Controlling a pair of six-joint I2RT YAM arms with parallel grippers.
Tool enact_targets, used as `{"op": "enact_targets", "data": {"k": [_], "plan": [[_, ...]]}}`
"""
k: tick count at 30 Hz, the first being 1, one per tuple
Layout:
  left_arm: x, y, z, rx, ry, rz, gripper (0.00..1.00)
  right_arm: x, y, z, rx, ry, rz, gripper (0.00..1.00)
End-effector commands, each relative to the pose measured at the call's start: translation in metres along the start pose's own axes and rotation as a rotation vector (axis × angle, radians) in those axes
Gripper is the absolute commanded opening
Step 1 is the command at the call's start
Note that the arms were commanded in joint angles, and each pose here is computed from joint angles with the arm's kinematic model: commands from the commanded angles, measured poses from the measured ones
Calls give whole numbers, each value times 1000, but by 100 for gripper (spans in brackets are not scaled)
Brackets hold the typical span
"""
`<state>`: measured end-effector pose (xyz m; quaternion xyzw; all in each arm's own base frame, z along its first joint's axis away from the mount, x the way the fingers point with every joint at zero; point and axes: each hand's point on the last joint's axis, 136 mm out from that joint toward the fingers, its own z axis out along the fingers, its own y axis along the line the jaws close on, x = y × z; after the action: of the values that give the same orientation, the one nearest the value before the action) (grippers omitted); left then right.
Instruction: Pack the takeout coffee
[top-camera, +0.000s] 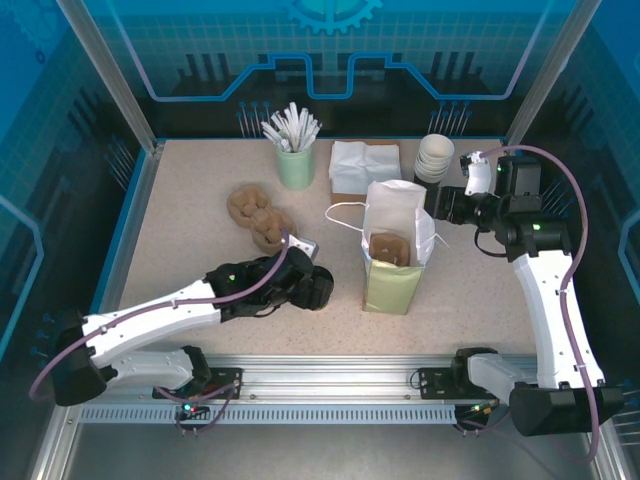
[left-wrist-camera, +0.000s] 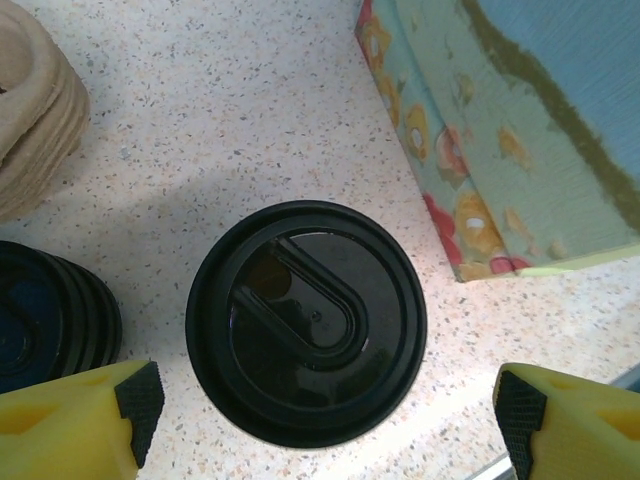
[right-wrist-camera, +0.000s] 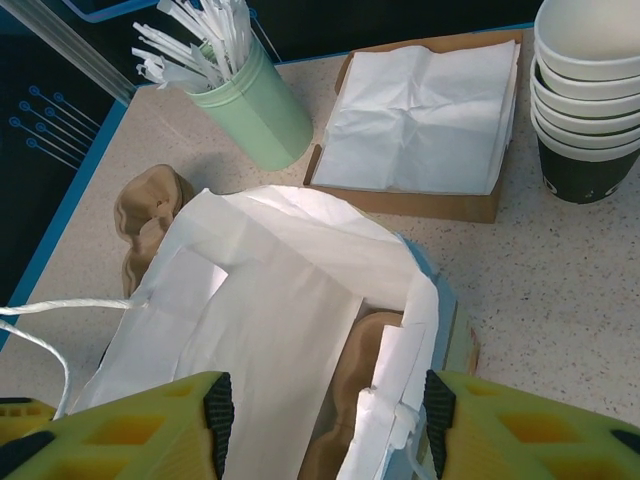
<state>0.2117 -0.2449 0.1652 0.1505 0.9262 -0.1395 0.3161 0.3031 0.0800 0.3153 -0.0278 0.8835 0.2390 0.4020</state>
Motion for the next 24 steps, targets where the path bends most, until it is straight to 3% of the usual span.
{"op": "enact_targets", "data": {"k": [1, 3, 24], "plan": [[-1, 7, 10, -83, -6, 10, 88, 1, -1, -1, -12, 3, 9, 56], [2, 15, 13, -141, 19, 2, 87, 1, -4, 0, 2, 4, 22, 57], [-2, -6, 24, -98, 34, 13, 84, -2, -3, 7, -65, 19, 89, 58]]}}
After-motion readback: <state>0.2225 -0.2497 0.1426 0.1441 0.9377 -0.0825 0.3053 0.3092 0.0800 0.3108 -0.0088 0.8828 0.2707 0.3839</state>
